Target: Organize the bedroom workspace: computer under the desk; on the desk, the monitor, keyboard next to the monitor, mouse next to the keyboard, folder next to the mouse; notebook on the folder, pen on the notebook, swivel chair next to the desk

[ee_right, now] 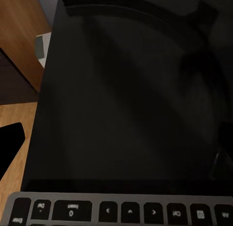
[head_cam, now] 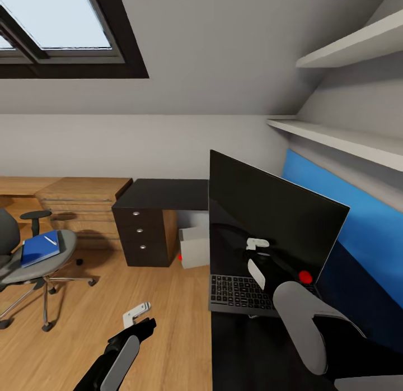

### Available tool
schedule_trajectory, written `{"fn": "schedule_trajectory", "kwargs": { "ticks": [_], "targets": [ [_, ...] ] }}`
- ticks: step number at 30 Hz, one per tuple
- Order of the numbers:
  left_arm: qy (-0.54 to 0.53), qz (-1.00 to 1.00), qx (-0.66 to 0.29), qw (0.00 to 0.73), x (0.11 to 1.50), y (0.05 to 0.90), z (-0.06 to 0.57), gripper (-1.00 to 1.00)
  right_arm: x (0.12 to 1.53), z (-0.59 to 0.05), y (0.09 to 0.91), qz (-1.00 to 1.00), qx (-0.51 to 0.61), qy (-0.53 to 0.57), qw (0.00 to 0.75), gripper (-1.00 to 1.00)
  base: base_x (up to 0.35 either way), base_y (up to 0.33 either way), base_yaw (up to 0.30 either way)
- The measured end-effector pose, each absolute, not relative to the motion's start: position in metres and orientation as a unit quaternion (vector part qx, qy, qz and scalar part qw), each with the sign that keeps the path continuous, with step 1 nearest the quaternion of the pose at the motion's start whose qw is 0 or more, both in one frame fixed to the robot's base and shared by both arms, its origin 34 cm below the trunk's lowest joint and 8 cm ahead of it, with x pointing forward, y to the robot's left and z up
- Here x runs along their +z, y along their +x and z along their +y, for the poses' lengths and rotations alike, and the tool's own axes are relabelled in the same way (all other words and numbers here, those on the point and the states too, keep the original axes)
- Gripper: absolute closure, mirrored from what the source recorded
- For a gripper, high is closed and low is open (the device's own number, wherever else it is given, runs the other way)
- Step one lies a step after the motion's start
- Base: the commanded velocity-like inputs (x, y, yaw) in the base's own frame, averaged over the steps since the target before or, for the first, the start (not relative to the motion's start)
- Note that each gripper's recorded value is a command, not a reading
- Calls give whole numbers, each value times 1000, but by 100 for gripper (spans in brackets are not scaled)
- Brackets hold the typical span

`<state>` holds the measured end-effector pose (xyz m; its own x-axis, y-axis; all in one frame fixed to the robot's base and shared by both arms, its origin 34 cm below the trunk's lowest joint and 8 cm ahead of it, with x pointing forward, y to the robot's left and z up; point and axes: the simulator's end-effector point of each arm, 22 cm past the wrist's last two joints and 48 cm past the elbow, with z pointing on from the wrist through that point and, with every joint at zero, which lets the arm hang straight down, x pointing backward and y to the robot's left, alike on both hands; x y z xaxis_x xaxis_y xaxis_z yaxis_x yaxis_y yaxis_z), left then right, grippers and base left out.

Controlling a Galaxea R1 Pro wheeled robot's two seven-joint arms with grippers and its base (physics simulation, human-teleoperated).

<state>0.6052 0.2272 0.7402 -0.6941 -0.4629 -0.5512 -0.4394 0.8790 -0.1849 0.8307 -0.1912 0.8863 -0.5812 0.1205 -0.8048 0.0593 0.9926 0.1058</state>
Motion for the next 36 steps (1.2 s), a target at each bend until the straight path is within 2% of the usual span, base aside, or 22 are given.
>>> {"fn": "schedule_trajectory", "kwargs": {
  "ticks": [36],
  "targets": [
    [-246, 926, -15, 287, 722, 598, 227, -100, 860, -191, 829, 897, 32, 51, 438, -100, 0, 1, 0]
  ]
}}
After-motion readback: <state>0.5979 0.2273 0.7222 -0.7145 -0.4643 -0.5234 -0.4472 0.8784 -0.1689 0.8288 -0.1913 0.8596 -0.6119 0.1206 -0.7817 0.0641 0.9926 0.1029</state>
